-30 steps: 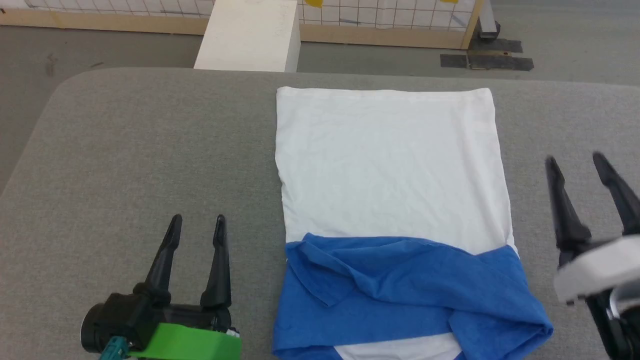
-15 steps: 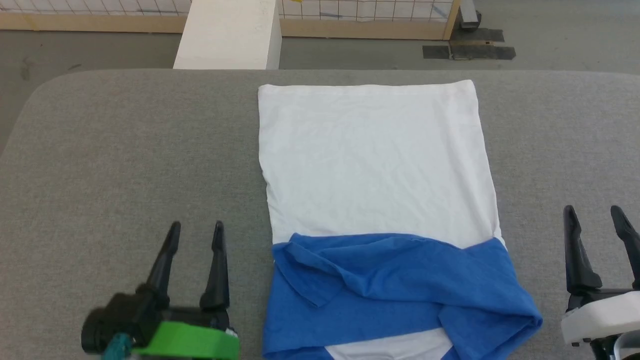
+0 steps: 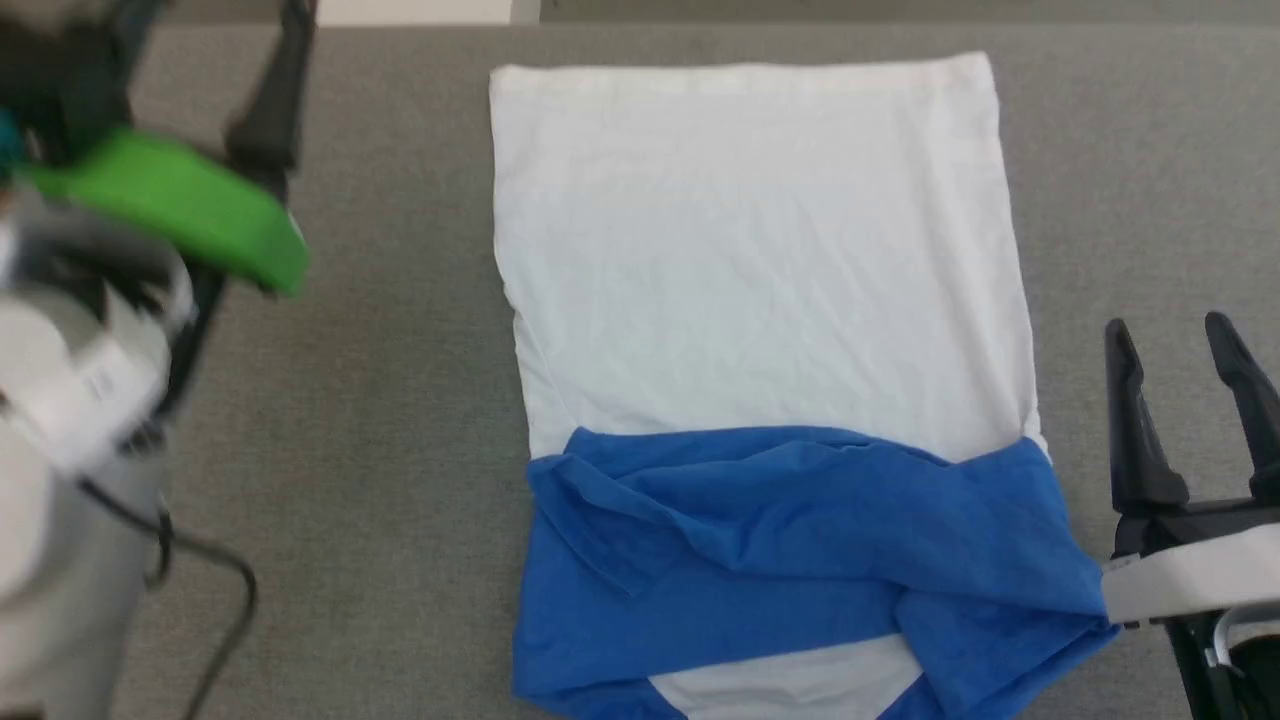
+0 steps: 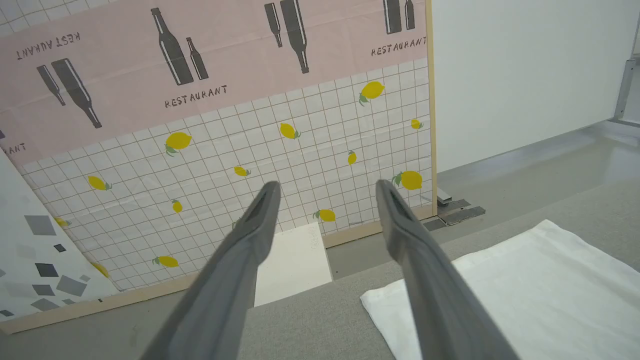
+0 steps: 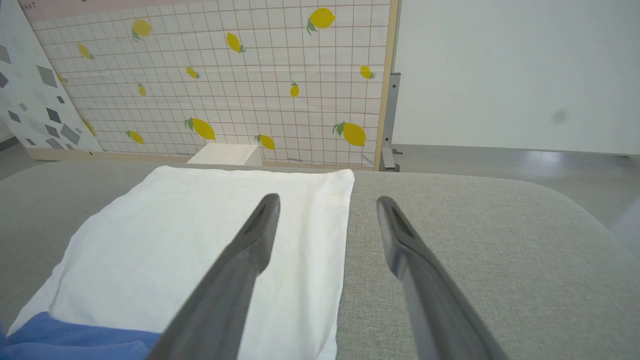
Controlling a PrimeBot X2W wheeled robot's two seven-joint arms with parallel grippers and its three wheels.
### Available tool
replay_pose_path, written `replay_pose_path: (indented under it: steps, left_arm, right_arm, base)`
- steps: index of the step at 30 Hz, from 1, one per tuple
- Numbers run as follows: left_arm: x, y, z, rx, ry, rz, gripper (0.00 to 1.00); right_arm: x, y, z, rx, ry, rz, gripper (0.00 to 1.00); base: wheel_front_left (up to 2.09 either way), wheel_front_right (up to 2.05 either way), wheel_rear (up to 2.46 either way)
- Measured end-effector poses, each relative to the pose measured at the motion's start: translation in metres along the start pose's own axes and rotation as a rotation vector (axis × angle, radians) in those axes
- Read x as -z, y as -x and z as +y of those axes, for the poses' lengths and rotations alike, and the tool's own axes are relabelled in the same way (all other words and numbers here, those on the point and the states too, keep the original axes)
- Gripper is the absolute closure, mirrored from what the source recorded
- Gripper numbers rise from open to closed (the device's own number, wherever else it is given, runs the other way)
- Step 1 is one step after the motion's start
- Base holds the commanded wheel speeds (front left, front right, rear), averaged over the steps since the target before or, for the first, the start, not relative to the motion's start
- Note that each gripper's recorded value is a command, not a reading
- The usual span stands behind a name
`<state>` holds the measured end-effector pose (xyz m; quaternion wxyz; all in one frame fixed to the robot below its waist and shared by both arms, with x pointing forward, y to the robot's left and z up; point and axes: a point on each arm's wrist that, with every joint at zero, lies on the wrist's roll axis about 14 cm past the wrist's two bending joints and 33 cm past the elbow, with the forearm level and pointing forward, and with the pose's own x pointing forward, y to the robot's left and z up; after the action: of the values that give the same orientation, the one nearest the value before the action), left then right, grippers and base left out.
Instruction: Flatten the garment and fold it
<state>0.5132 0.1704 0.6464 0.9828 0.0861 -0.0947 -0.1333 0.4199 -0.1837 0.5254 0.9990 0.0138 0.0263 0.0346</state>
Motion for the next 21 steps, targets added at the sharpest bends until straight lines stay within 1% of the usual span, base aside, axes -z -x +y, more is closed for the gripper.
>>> replay_pose_path:
  steps: [4,7,11,15,21]
  left_arm:
    - [0.015,-0.044,0.017,0.000,0.012,0.084,0.00]
    - [0.048,-0.069,0.022,0.008,0.025,0.198,0.00]
    - [0.093,-0.087,0.020,0.027,0.056,0.337,0.00]
    - [0.137,-0.098,0.009,0.073,0.066,0.465,0.00]
    - [0.201,-0.101,-0.016,0.136,0.120,0.642,0.00]
  right_arm:
    - [0.017,-0.013,0.000,-0.001,-0.005,0.034,0.00]
    - [0.033,-0.024,0.006,-0.020,-0.017,0.063,0.00]
    - [0.051,-0.033,0.009,-0.033,-0.027,0.097,0.00]
    - [0.069,-0.038,0.004,-0.019,-0.026,0.134,0.00]
    - [0.091,-0.037,-0.010,0.023,-0.024,0.185,0.00]
  base:
    - [0.00,0.00,0.00]
    - [0.00,0.00,0.00]
    - [0.00,0.00,0.00]
    - [0.00,0.00,0.00]
    - [0.00,0.00,0.00]
